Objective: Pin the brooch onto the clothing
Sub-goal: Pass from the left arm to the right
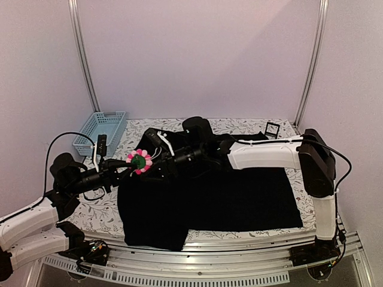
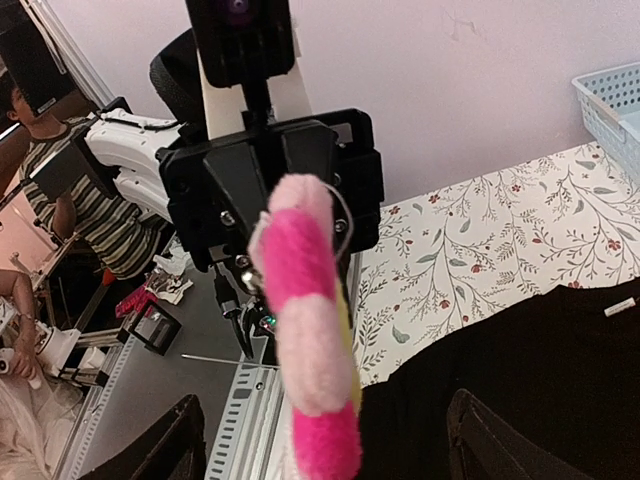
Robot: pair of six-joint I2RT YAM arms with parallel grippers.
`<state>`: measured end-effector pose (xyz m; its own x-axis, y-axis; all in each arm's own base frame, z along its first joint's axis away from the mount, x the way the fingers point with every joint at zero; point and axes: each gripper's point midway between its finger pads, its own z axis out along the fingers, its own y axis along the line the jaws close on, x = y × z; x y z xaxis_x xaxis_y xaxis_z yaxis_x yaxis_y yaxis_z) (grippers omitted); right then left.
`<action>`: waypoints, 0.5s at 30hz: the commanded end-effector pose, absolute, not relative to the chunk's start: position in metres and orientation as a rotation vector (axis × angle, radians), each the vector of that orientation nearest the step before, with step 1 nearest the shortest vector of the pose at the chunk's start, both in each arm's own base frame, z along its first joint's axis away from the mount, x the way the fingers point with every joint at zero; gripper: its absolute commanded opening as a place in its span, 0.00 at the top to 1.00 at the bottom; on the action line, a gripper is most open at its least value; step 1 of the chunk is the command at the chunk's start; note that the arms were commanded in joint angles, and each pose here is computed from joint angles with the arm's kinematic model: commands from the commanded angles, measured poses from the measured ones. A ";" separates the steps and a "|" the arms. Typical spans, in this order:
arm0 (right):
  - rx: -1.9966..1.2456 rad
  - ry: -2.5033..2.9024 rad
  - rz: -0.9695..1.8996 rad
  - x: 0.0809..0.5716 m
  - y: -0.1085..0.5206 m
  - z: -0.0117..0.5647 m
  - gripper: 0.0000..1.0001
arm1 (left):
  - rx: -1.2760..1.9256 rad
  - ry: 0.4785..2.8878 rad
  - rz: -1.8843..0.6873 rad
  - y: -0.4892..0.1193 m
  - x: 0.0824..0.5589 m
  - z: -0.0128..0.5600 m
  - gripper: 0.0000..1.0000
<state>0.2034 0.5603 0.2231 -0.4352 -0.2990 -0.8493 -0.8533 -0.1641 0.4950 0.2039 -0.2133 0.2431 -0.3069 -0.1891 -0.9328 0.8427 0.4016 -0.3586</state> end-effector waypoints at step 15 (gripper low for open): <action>-1.142 1.571 1.573 0.221 0.560 0.275 0.35 | 0.638 1.519 -1.184 -0.217 0.196 0.247 1.00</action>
<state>0.2201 0.5497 0.2793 -0.4160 -0.1437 -0.8980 -0.9013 -0.0662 0.4281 0.2009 -0.2148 0.2428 -0.3117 -0.1823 -0.9325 0.8497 0.3858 -0.3594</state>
